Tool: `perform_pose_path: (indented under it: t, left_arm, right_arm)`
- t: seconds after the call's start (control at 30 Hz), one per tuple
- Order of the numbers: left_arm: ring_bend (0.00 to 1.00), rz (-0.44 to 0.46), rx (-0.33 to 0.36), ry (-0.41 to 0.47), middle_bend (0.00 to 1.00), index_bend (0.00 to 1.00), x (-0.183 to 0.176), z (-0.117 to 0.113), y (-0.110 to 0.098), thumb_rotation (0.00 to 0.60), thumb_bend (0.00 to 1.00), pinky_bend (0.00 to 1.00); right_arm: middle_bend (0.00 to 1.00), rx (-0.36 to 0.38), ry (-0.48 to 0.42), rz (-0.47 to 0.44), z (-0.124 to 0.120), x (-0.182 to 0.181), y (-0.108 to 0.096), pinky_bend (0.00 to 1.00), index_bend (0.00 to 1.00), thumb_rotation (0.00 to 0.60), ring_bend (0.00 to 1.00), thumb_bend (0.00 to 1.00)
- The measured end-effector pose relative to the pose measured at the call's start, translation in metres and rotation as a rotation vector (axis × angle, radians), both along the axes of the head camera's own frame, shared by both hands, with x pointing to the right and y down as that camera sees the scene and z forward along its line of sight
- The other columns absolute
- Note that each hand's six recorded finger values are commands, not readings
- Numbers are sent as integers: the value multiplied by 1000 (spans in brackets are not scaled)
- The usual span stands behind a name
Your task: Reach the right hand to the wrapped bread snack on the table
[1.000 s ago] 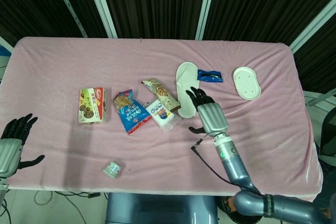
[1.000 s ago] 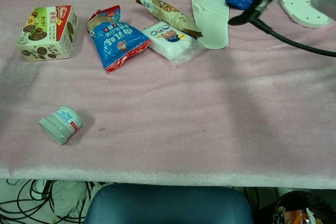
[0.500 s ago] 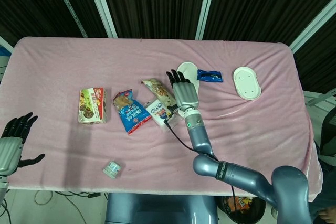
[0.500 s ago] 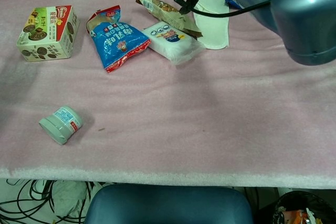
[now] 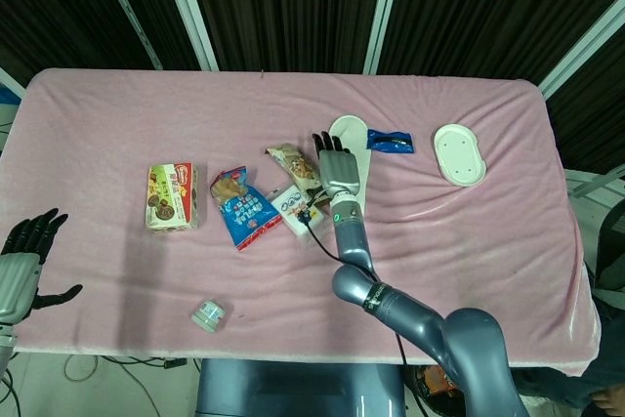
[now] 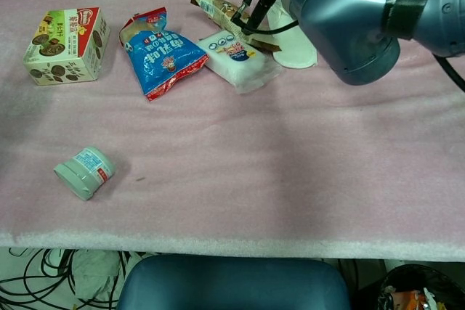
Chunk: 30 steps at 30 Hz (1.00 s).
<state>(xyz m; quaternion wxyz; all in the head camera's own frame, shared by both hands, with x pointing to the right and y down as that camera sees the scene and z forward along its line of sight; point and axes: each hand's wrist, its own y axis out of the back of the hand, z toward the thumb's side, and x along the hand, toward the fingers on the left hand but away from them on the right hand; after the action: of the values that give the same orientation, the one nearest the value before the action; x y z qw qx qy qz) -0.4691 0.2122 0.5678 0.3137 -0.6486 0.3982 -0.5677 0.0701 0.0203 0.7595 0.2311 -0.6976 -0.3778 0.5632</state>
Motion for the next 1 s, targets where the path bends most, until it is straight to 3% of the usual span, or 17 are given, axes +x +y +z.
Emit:
perform_pose_path:
  t: [0.2,0.3,0.4,0.47,0.5,0.67,1.0]
  left_arm:
    - [0,1,-2,-2,0,0,0,1,0,600,0,0]
    - [0,-1,0,0,0,0,0,1,0,600,0,0]
    - [0,-2,4,1,0,0,1,-1,-1,600,0,0]
    - [0,-4,4,1,0,0,0,-1,-1,600,0,0]
    - [0,-5,4,2,0,0,0,0,-1,600,0,0]
    - [0,-9,10,8,0,0,0,-1,-2,600,0,0]
    - [0,-10,25,14,0,0,0,-4,-2,600,0,0]
  right_arm:
    - [29,-47,7,17,17,5,11,238,2,600,62,33]
    - [173,-70,4,16,23,4,18,386,102,600,210,55]
    - [504,-83,1,9,25,2,22,676,450,600,533,206]
    - [663,-87,-2,2,26,0,24,787,659,600,691,319]
    - [691,-85,-5,-2,25,-1,25,806,703,600,719,351]
    - [749,-55,-27,-27,20,-8,24,820,789,600,776,427]
    - [755,106,-163,-14,-25,-17,4,820,801,600,781,440]
